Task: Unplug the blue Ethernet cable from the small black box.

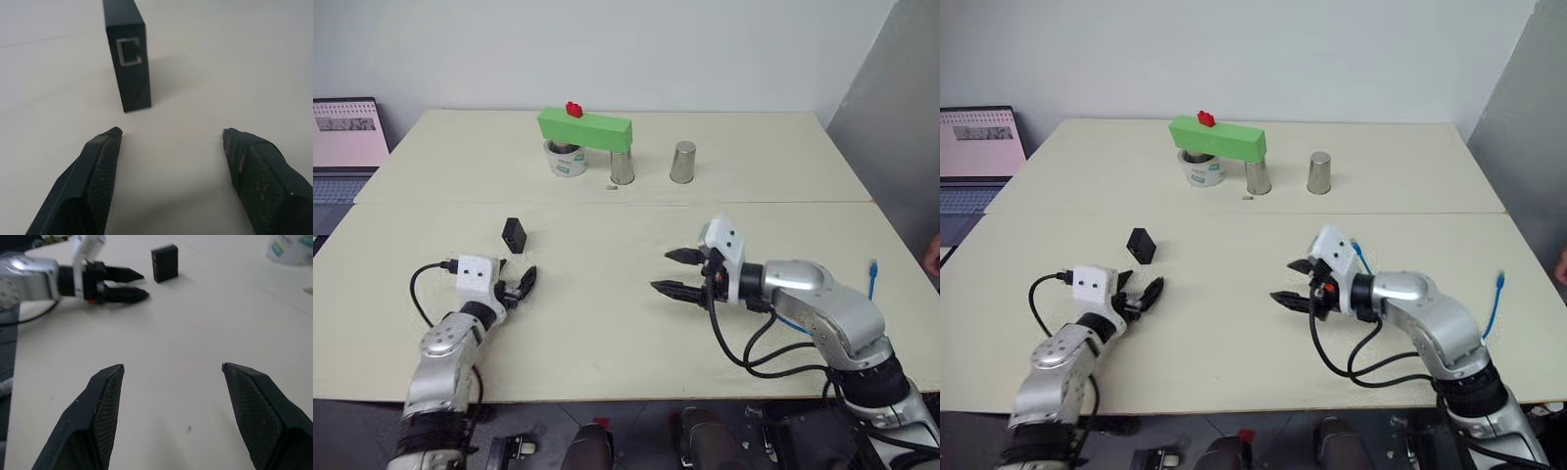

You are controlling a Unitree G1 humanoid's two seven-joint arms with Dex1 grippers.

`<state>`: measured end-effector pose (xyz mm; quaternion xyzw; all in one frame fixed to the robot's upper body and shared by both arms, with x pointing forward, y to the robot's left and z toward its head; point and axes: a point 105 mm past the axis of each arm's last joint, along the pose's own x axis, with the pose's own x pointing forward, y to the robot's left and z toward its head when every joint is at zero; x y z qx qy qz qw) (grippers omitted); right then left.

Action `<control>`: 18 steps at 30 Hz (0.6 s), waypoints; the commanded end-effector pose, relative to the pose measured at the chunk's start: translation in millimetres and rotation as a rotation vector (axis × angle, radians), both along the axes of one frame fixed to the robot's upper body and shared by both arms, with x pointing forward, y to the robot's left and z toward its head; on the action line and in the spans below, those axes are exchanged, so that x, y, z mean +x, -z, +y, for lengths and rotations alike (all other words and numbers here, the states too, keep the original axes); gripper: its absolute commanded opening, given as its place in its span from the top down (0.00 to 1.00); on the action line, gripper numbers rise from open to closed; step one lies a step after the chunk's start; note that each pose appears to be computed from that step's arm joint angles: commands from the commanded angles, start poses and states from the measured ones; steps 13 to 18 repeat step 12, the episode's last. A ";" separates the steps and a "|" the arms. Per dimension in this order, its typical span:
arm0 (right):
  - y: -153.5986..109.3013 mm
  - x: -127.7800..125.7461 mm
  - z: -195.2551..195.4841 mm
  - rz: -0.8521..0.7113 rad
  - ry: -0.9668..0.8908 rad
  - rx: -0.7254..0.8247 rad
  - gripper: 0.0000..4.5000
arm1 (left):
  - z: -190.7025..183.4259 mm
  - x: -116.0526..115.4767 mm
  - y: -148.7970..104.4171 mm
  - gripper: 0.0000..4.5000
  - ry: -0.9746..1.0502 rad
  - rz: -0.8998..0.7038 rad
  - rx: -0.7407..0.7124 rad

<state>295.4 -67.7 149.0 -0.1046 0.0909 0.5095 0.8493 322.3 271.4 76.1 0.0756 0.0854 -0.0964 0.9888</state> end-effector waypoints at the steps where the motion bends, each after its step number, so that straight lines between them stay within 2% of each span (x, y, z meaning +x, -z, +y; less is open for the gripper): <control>1: -12.5 9.6 -36.5 -0.078 0.148 0.002 0.25 | -3.1 -5.8 -33.1 0.22 0.080 -0.028 0.047; 3: -11.2 13.8 -66.3 -0.080 0.243 -0.025 0.25 | 5.3 -8.0 -51.3 0.22 0.101 -0.035 0.083; 9: -14.7 13.6 -108.1 -0.082 0.352 -0.065 0.25 | 22.2 -5.5 -90.0 0.22 0.097 -0.086 0.072; 18: -16.7 10.9 -110.9 -0.076 0.350 -0.062 0.25 | 19.8 -6.9 -93.4 0.22 0.131 -0.076 0.075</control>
